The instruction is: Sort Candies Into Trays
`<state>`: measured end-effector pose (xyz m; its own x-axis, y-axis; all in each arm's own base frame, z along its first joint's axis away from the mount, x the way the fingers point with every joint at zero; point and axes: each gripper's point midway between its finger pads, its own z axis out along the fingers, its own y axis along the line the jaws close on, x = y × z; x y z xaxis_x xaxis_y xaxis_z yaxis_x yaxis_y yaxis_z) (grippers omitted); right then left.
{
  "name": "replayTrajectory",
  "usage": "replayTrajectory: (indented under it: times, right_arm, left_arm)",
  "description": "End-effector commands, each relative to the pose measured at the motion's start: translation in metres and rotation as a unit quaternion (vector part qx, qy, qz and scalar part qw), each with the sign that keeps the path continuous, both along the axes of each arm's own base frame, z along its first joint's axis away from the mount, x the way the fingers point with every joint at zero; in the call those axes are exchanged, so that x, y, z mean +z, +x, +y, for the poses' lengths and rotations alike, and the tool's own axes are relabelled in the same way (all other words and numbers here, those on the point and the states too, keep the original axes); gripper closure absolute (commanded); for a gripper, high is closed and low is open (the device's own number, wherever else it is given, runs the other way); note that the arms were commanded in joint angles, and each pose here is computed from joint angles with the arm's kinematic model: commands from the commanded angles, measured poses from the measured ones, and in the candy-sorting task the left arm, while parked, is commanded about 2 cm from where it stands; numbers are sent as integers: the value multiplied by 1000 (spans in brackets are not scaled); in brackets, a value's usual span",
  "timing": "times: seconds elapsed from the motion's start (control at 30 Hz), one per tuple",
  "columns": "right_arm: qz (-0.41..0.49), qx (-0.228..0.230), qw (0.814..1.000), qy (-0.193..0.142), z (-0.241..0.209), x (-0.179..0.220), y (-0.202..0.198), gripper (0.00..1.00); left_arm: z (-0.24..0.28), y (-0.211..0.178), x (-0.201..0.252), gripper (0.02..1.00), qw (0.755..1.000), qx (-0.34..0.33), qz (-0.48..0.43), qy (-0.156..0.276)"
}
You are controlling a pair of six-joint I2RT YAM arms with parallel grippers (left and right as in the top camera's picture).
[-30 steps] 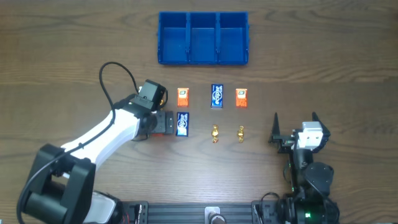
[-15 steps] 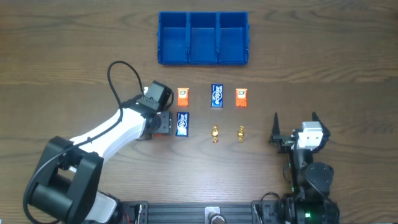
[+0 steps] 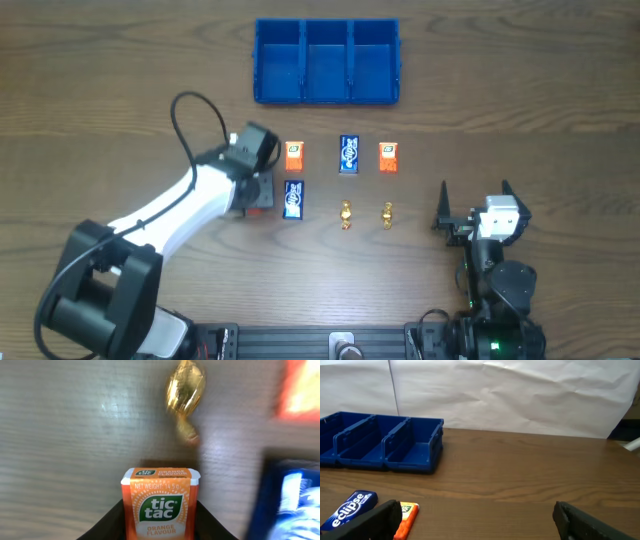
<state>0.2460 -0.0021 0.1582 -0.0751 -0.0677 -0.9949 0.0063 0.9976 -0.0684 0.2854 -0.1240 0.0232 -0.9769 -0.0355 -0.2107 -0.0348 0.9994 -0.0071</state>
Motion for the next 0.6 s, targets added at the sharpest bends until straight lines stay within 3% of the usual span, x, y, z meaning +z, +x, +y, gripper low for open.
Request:
replayTrajectory:
  times: [0.03, 0.13, 0.27, 0.43, 0.6]
  right_arm:
    - [2, 11, 1000, -6, 5, -2, 0, 3]
    - [2, 11, 1000, -6, 5, -2, 0, 3]
    - [2, 11, 1000, -6, 5, -2, 0, 3]
    - [2, 11, 1000, -6, 5, -2, 0, 5]
    - [2, 11, 1000, -6, 5, -2, 0, 3]
  left_arm:
    - [-24, 82, 108, 684, 990, 26, -134, -20]
    - [-28, 130, 174, 687, 978, 41, -207, -3]
    - [-41, 187, 207, 684, 970, 25, -240, 11]
    - [-54, 242, 176, 676, 976, 16, -216, -1]
    - [-53, 266, 134, 669, 981, 22, -194, -15]
